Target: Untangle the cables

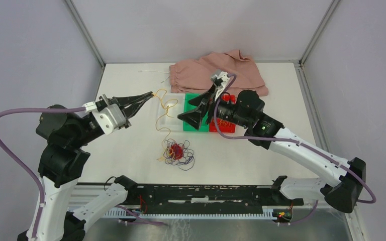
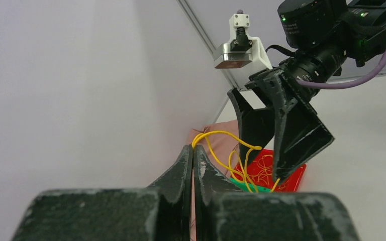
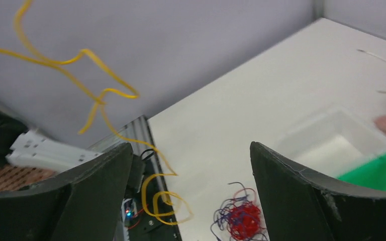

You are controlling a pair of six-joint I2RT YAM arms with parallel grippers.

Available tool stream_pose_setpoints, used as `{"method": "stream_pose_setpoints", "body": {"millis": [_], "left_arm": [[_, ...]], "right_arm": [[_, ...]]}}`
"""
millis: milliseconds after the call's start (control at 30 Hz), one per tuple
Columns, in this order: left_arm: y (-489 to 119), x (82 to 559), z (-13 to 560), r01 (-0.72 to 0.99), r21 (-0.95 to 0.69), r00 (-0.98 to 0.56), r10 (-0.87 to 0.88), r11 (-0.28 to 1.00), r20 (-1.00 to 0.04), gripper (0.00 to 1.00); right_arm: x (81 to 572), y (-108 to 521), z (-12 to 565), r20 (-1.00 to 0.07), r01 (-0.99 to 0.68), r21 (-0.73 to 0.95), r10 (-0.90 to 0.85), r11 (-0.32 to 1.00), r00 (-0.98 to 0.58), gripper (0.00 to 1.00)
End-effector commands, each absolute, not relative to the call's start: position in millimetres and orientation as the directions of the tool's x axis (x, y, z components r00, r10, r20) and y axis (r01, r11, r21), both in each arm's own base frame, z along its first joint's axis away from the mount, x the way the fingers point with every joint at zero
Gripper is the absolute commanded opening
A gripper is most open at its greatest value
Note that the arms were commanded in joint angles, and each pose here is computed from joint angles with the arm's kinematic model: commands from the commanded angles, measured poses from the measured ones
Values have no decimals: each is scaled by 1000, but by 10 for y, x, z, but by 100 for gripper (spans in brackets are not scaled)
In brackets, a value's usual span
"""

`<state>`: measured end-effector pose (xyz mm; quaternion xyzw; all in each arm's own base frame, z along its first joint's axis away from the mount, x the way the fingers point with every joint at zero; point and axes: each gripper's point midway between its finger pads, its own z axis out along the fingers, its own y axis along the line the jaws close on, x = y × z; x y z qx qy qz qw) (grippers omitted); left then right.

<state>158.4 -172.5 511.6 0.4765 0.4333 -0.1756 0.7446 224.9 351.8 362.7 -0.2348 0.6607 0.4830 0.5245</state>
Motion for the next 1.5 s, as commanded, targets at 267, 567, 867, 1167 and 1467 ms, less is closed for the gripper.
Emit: {"method": "stream_pose_setpoints", "body": {"millis": [267,567,867,1167,1467], "left_arm": [[-1734,1550,5234,655,584,603,135,479,-786,3],[-1732,1566,5323,644,587,614,127,491,-779,3],[-1699,1574,5367,620,599,628,137,506,-766,3],[-1677,1545,5434,613,600,635,130,515,-761,3],[-1686,1545,5409,633,575,614,116,518,-781,3]], "right_arm": [[1633,3946,4092,-933,-949,310,174,-50,-314,83],[1733,4195,3775,-940,-940,339,63,37,-336,57],[1444,4402,3619,-955,-955,293,39,-46,-295,77],[1652,4384,3422,-954,-948,299,10,112,-300,50],[1904,4215,3493,-954,-912,301,99,277,-284,17]]}}
